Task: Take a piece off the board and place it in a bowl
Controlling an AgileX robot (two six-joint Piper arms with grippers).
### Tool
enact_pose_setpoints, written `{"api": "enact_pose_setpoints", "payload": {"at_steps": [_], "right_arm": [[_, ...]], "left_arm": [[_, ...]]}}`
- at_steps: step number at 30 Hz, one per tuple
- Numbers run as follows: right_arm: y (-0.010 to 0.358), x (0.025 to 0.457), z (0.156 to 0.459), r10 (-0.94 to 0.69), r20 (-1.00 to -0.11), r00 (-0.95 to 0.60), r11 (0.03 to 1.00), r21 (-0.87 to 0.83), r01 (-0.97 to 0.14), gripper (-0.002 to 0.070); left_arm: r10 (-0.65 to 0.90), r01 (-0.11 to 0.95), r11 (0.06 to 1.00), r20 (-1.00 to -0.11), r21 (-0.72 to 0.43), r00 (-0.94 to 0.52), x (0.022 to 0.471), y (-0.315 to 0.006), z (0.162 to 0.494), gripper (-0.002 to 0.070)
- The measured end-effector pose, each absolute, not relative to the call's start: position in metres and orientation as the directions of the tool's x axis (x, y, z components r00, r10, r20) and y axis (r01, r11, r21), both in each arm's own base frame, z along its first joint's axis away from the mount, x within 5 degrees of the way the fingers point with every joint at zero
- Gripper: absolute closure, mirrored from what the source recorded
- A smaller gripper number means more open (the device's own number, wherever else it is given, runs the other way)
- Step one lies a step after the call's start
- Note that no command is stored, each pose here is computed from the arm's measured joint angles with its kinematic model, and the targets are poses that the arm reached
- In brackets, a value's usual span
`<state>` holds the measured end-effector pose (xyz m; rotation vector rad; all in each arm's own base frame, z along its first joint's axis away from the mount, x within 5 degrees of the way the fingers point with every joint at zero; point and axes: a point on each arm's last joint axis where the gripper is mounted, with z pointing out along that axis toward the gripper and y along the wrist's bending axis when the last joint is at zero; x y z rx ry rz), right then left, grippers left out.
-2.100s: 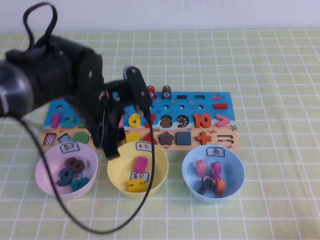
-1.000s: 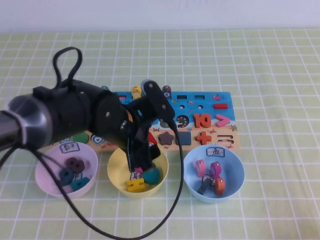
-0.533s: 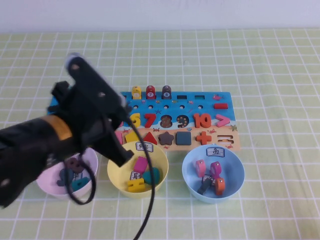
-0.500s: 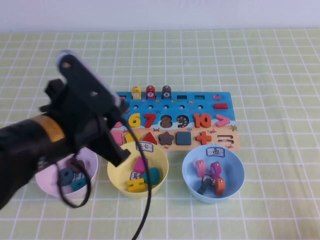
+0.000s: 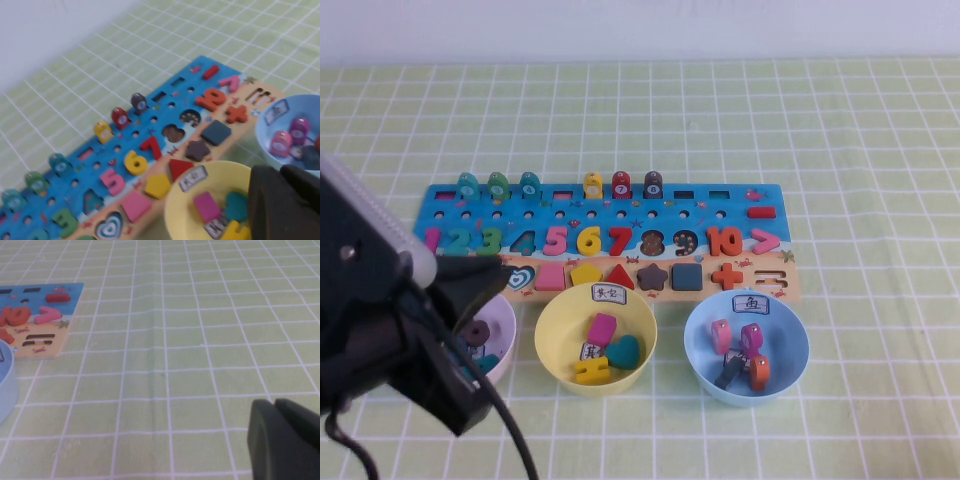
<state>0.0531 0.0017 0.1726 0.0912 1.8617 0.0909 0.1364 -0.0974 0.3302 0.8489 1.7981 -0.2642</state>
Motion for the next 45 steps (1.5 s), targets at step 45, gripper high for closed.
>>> {"api": "enact_pose_setpoints", "payload": {"at_steps": [45], "right_arm": [[0.002, 0.053, 0.173, 0.110, -0.951, -0.288, 0.994, 0.109, 0.016, 0.0694]], "left_arm": [[0.042, 0.184, 0.982, -0.999, 0.037, -0.023, 0.072, -0.014, 0.213, 0.0673]]}}
